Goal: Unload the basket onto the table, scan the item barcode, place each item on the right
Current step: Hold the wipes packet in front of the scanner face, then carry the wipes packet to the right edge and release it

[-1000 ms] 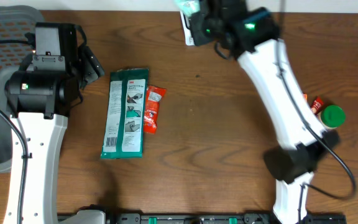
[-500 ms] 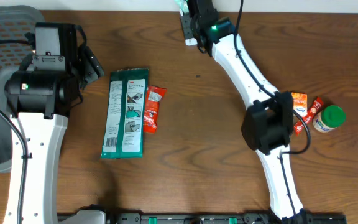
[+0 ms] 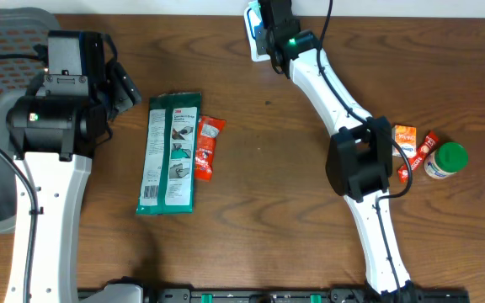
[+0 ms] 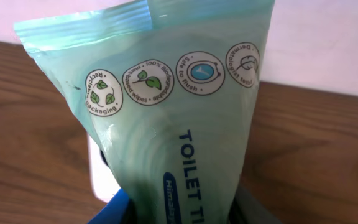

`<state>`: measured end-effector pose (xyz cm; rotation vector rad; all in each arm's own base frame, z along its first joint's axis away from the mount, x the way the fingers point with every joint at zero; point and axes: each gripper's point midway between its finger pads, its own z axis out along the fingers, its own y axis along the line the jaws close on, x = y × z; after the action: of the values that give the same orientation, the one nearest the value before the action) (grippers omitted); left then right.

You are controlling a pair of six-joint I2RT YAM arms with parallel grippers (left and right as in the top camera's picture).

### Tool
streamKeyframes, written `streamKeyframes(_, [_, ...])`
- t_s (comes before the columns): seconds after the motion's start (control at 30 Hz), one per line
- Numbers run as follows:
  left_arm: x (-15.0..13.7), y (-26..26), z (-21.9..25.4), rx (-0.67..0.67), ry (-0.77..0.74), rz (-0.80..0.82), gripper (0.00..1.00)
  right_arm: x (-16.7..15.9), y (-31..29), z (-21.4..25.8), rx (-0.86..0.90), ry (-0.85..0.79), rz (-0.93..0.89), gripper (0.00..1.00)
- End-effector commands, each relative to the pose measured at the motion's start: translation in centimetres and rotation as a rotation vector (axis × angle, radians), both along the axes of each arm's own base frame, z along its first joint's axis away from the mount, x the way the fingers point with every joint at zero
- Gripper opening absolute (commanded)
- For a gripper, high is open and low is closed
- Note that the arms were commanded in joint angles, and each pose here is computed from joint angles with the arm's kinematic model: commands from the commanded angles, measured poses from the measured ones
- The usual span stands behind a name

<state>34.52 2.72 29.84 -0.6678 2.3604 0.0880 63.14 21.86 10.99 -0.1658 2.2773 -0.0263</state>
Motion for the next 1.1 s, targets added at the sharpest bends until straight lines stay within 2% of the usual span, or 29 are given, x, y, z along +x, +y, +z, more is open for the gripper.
streamKeyframes(0.0, [0.1, 0.3, 0.5, 0.011, -0.01, 0.01, 0.87, 0.5, -0.6, -2.6, -0.001, 0.022, -0.035, 0.21])
streamKeyframes(0.33, [0.1, 0.3, 0.5, 0.011, -0.01, 0.01, 0.87, 0.3, 0.5, -1.8, 0.053, 0.03, 0.017, 0.22])
streamKeyframes(0.43, [0.1, 0.3, 0.5, 0.011, -0.01, 0.01, 0.87, 0.1, 0.2, 0.7, 0.083, 0.017, 0.024, 0.25])
streamKeyframes(0.53, [0.1, 0.3, 0.5, 0.011, -0.01, 0.01, 0.87, -1.5, -0.9, 6.3, 0.093, -0.002, 0.02, 0.27])
streamKeyframes(0.7, [0.1, 0.3, 0.5, 0.011, -0.01, 0.01, 0.87, -6.8, -3.0, 12.5, 0.066, 0.064, 0.017, 0.27])
streamKeyframes(0.8, [0.1, 0.3, 0.5, 0.011, -0.01, 0.01, 0.87, -10.9, -4.8, 14.2, 0.03, 0.158, 0.009, 0.22])
streamKeyframes(0.9, [0.1, 0.3, 0.5, 0.011, -0.01, 0.01, 0.87, -14.7, -6.9, 14.5, -0.015, 0.27, -0.006, 0.21])
streamKeyframes(1.07, [0.1, 0.3, 0.5, 0.011, -0.01, 0.01, 0.87, -19.5, -11.1, 11.7, -0.082, 0.519, -0.083, 0.26])
